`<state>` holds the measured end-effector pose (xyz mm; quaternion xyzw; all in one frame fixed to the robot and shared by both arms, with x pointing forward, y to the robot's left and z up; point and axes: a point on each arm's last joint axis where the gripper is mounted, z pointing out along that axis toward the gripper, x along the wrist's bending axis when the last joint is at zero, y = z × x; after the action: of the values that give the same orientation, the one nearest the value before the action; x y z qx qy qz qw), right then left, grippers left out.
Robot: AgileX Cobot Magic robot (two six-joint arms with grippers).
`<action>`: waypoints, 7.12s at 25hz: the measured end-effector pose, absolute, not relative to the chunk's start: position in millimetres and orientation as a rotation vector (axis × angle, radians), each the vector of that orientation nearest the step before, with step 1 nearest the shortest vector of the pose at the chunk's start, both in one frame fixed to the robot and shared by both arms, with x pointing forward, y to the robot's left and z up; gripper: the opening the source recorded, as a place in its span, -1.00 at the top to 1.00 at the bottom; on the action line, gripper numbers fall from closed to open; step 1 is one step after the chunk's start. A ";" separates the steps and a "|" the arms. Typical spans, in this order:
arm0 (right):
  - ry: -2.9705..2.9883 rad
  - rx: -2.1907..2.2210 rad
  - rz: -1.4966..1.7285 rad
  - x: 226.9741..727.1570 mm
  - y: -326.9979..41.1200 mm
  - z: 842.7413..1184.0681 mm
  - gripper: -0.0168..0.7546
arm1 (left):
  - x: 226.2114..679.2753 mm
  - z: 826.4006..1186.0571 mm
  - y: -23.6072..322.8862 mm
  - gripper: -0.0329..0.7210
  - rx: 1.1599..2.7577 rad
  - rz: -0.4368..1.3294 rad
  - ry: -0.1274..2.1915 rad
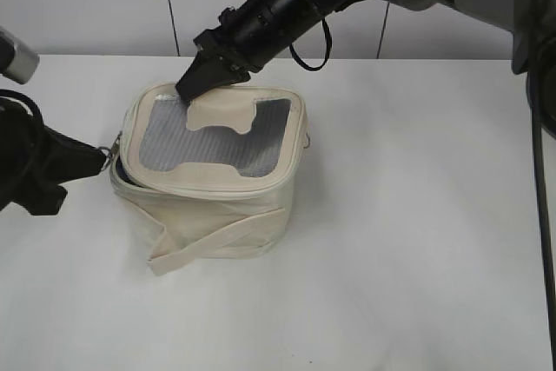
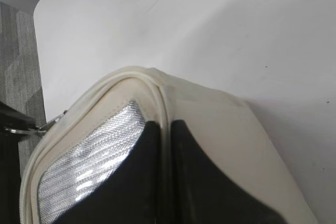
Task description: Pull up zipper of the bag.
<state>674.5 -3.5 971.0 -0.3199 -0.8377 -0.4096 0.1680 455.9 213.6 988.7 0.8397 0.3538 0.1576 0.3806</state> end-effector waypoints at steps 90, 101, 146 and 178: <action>-2.471 -1.466 -1.468 545.3 -193.1 934.9 -0.49 | 639.0 992.8 84.5 -0.08 2.331 -0.218 0.418; -2.611 -1.252 -1.447 544.5 -169.9 910.4 -0.49 | 640.9 990.9 84.6 0.81 2.333 -0.205 0.437; -2.590 -1.440 -1.328 537.5 -164.1 919.0 0.93 | 641.7 990.6 81.8 0.82 2.313 -0.219 0.537; -2.515 -1.176 -1.212 471.5 -58.9 926.7 0.89 | 648.0 990.0 66.4 0.80 2.196 -0.165 0.824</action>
<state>471.5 -58.9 926.7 -0.3876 -0.8288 -0.3996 0.0561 648.0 66.4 990.0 0.8619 0.3236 -0.0646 0.3850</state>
